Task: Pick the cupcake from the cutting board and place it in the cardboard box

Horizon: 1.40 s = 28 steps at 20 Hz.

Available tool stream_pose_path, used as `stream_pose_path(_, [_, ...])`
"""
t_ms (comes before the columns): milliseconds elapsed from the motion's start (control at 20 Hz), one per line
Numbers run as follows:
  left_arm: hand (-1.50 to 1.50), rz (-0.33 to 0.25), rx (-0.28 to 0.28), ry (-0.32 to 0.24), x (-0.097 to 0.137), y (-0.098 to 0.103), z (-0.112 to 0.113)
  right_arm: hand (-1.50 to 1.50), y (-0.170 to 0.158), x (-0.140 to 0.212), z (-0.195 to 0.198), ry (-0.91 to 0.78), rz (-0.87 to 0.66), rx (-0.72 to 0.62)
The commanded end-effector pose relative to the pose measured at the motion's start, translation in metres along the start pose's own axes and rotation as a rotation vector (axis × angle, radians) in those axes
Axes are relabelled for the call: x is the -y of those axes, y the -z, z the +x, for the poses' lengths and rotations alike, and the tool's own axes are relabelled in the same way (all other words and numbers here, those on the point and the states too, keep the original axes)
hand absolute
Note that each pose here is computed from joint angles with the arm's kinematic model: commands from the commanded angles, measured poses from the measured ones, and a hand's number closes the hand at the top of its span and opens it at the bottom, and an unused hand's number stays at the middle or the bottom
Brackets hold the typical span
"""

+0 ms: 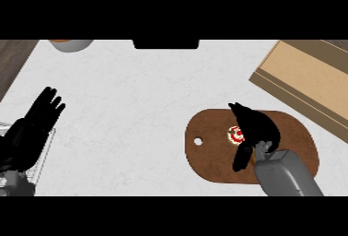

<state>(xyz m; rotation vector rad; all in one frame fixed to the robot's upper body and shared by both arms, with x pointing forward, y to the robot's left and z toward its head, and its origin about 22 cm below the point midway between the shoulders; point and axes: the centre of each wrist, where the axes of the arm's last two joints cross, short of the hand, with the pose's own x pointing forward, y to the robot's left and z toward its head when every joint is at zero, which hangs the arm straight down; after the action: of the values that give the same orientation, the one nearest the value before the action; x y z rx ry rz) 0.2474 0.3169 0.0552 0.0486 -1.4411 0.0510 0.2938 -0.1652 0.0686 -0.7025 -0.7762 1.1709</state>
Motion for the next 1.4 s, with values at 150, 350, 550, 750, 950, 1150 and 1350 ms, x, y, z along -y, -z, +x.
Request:
stream_pose_path(150, [0.00,-0.012,0.002,0.014,0.002,-0.008,0.000,-1.50,0.014,-0.004,-0.001,0.004,-0.008,-0.016])
stream_pose_path(350, [0.00,0.010,0.000,0.015,-0.009,0.000,0.004,1.50,0.021,-0.014,-0.015,-0.022,-0.052,0.022])
stream_pose_path(550, [0.00,-0.014,0.011,0.001,0.005,-0.017,-0.015,1.50,0.027,-0.001,-0.007,-0.042,-0.072,0.095])
stream_pose_path(750, [0.00,-0.001,-0.014,0.010,-0.005,0.000,-0.009,1.50,0.026,-0.016,-0.024,-0.030,-0.092,0.106])
stream_pose_path(950, [0.00,0.013,0.000,-0.002,-0.009,0.013,0.001,1.50,0.021,-0.016,0.005,-0.026,-0.114,0.120])
stream_pose_path(1150, [0.00,0.009,0.002,0.006,0.001,-0.002,-0.005,1.50,0.028,-0.001,-0.036,-0.118,-0.057,0.267])
stream_pose_path(1350, [0.00,-0.005,0.010,-0.003,0.019,0.006,0.004,1.50,0.048,0.019,-0.084,-0.208,-0.087,0.396])
